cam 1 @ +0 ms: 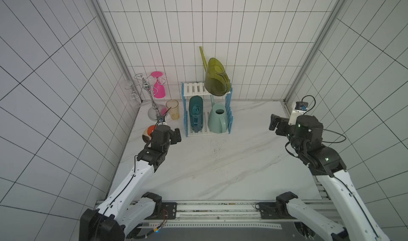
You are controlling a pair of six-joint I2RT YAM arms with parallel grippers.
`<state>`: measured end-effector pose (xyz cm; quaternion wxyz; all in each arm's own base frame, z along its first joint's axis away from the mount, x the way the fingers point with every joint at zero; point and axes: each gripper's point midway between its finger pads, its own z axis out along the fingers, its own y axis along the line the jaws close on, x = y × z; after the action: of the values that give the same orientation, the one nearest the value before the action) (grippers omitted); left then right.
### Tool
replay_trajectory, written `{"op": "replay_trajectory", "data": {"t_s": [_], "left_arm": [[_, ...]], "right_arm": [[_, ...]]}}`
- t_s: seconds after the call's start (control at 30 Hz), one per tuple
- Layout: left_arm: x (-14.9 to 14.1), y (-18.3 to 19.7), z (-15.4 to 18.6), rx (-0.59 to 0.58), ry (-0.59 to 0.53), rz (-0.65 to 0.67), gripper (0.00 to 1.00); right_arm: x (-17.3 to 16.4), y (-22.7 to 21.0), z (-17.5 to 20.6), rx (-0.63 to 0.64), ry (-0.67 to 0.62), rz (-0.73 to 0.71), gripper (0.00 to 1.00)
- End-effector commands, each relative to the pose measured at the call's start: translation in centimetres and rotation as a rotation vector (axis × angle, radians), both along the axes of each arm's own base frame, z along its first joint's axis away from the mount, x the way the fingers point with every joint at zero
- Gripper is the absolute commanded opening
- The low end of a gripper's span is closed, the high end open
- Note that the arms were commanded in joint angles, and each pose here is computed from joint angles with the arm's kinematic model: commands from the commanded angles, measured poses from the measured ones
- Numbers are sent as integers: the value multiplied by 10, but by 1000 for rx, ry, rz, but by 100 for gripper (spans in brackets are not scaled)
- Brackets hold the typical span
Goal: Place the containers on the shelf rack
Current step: Reset both arms
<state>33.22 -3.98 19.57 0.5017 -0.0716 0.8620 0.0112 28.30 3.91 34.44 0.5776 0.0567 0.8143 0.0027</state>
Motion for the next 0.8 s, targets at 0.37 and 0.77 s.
{"op": "replay_trajectory", "data": {"t_s": [0.37,0.77], "left_arm": [[32,51,-42,9,-232,30,98],[60,55,-66,24,-313,-6,98]], "right_arm": [[22,-102,-147,28,-52,-311,99],[60,-92,-203,-3,-108,-173,99]]}}
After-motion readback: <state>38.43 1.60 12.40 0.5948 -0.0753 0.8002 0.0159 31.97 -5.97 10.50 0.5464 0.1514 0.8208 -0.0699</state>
